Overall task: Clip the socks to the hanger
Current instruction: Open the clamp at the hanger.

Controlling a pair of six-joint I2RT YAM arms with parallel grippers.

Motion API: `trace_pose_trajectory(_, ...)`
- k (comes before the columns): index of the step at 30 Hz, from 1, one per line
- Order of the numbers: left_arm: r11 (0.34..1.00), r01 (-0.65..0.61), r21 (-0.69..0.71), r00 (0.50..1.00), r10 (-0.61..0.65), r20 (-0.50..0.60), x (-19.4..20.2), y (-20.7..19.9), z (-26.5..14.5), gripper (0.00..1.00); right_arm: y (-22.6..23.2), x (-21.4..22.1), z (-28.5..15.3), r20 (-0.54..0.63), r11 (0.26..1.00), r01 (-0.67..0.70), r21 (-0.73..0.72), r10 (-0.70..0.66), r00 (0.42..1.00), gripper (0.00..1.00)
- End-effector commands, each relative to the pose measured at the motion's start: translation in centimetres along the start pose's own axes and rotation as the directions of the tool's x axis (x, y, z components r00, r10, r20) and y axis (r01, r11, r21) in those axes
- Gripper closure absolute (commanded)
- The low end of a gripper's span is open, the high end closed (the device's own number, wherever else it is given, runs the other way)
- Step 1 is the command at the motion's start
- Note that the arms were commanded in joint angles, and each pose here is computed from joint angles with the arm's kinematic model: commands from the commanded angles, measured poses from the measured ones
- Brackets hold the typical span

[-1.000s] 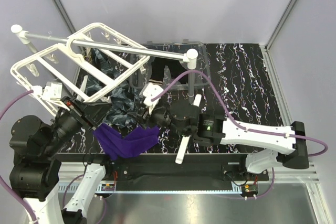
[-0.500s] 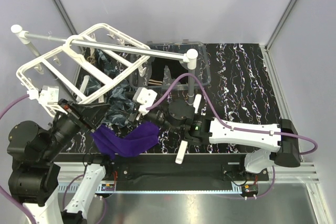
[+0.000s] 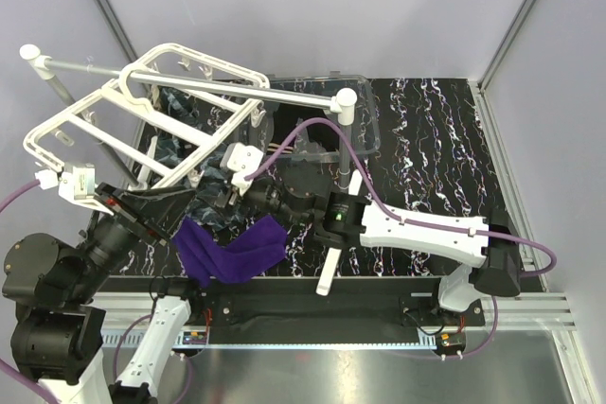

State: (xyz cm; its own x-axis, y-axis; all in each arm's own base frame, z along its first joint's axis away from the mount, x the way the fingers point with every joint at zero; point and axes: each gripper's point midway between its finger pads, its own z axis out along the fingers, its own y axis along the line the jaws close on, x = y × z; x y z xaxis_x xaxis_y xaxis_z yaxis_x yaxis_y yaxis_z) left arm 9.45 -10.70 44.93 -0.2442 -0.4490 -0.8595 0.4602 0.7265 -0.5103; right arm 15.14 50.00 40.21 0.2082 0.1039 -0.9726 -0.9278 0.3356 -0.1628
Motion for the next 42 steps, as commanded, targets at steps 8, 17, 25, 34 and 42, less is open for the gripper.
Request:
trace_pose_trajectory(8,0.999,-0.03,0.022,0.999,0.029,0.024,-0.2,-0.1,0.2,0.6,-2.9,-2.0,0.9,0.024,0.998,-0.049,0.024,0.049,0.999,0.34)
trace_pose_trajectory(17,0.999,-0.029,0.037,0.999,0.028,0.032,-0.5,-0.5,0.1,0.6,-2.2,-1.3,1.0,0.049,0.998,-0.063,-0.028,0.064,0.997,0.39)
trace_pose_trajectory(25,0.999,-0.03,0.037,0.999,0.029,0.028,-0.5,-0.6,0.1,0.6,-2.3,-0.4,1.6,0.066,0.997,-0.071,-0.015,0.071,0.995,0.4)
trace_pose_trajectory(34,0.998,-0.029,0.054,0.999,0.027,0.03,-0.8,-1.1,0.0,0.6,-2.6,0.2,2.0,0.074,0.997,-0.082,0.015,0.08,0.994,0.42)
trace_pose_trajectory(42,0.998,-0.026,0.062,0.999,0.024,0.028,-0.8,-1.3,-0.1,0.6,-2.8,0.3,1.9,0.093,0.996,-0.085,0.025,0.082,0.992,0.51)
